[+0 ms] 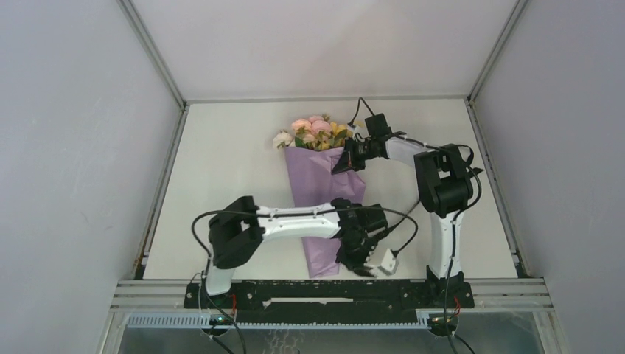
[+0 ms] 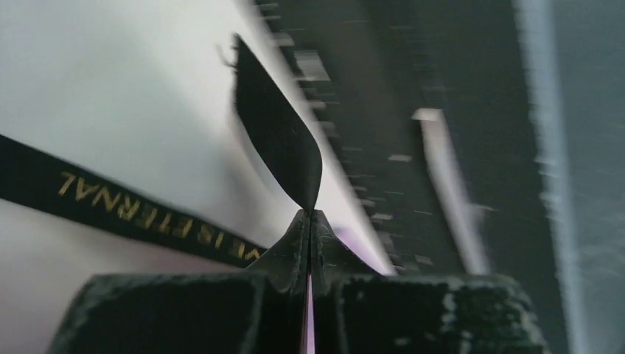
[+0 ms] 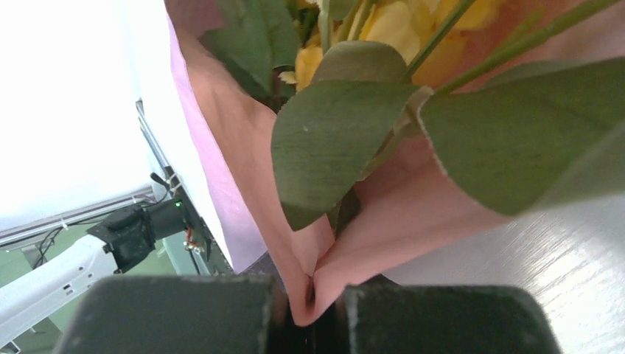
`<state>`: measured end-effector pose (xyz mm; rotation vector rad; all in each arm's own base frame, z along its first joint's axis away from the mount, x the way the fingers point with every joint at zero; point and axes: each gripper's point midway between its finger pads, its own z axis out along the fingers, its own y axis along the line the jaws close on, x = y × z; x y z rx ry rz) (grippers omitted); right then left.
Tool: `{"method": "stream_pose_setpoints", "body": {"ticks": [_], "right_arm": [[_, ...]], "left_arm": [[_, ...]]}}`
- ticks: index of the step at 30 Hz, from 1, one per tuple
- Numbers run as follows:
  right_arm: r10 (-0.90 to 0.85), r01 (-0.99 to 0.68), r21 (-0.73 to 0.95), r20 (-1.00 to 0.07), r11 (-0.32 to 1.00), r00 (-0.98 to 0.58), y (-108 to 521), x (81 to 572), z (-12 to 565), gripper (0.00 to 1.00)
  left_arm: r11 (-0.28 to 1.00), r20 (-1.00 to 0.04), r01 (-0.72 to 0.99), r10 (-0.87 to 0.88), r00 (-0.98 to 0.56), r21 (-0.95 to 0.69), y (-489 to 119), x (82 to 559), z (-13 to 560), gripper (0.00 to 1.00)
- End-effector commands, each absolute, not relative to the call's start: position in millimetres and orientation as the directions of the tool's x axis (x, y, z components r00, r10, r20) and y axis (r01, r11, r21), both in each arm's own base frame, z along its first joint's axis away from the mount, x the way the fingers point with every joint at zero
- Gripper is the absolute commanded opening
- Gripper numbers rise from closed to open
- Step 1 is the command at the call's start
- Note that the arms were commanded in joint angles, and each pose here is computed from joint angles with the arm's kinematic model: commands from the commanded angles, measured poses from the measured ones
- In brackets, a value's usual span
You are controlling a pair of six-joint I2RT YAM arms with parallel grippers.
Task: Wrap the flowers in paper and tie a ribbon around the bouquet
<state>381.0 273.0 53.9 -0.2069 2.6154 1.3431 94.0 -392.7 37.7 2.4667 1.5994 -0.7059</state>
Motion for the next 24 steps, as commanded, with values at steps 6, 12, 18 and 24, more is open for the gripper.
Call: {"method": "stream_pose_setpoints", "body": {"ticks": [6,12,18,24], "right_arm": [[0.108,-0.226,0.792,-0.343,0.567,-0.933,257.3,403.6,151.8,0.00],[0.118,-0.204,0.765,-0.343,0.611,-0.932,237.5,404.7,148.6,0.00],[0.133,-0.194,0.770,-0.340,0.608,-0.931,227.0,407.0,155.5,0.00],[0.081,-0.224,0.765,-0.338,0.604,-0.938,222.8,392.4,160.0,0.00]], "left_arm": [[-0.432,-0.257,0.821,0.898,0.356,-0.373,-262.8,28.0,72.2,0.00],[-0.414,-0.129,0.789,0.907,0.402,-0.454,-183.4,12.9,52.5,0.00],[-0.267,-0.095,0.860,0.963,0.251,-0.435,-154.1,47.1,46.7,0.00],[0.131,-0.053,0.905,0.985,-0.166,-0.406,-126.6,128.9,31.6,0.00]]}}
